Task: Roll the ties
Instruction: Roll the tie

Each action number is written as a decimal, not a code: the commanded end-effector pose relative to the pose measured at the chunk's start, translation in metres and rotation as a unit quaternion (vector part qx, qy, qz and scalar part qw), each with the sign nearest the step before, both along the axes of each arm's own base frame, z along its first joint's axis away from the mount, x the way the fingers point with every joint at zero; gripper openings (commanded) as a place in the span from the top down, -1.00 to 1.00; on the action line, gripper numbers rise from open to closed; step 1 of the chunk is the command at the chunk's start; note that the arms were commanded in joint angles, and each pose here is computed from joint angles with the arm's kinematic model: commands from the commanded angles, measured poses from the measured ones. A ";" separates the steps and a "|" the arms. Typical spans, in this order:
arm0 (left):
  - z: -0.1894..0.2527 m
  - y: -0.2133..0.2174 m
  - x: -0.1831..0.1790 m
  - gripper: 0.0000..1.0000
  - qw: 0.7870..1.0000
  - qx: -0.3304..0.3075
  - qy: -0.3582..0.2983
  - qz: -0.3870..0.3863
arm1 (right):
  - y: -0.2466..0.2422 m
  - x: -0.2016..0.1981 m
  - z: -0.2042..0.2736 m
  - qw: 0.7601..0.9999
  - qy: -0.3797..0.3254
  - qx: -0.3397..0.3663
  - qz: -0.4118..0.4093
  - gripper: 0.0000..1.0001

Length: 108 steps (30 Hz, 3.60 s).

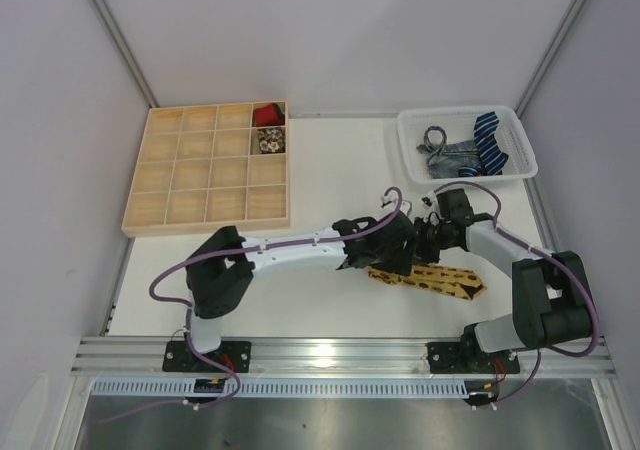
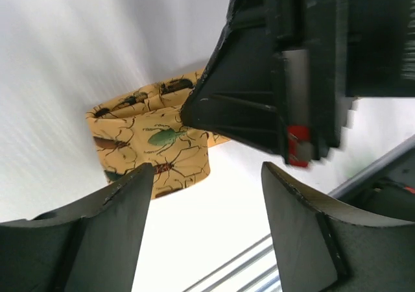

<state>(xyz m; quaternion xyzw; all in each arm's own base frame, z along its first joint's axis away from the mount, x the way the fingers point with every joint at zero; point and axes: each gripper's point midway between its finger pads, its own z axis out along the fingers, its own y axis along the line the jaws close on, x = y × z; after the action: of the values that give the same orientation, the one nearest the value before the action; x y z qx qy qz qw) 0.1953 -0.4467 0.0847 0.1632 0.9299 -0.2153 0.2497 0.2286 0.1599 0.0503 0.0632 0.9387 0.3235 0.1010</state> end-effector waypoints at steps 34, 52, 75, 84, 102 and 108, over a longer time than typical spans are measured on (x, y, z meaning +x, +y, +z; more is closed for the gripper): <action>0.001 0.021 -0.048 0.52 0.997 -0.032 0.032 -0.059 | 0.018 0.053 0.044 0.998 -0.068 -0.018 0.004 1.00; -0.046 0.014 -0.036 0.37 0.997 0.052 0.008 -0.056 | 0.031 0.052 -0.019 0.997 -0.013 -0.070 0.026 1.00; -0.080 0.055 -0.023 0.37 0.991 0.136 0.002 0.006 | 0.094 0.021 -0.014 0.996 0.003 -0.007 0.088 1.00; -0.077 0.094 -0.008 0.37 0.986 0.160 -0.005 0.049 | 0.115 0.023 -0.006 0.994 -0.005 0.001 0.107 1.00; -0.052 0.113 -0.002 0.40 0.988 0.141 -0.023 0.054 | 0.134 0.031 -0.005 0.991 -0.020 -0.006 0.131 1.00; -0.011 0.069 -0.018 0.15 0.998 0.043 -0.053 -0.013 | 0.096 0.054 0.005 0.994 -0.042 -0.040 0.097 1.00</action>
<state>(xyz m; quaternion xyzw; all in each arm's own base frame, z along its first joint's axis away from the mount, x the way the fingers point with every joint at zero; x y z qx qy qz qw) 0.1757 -0.3420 0.0206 0.1807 0.9518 -0.0751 0.2362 0.2678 0.2706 0.0298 -0.0375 0.9484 0.3056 0.0755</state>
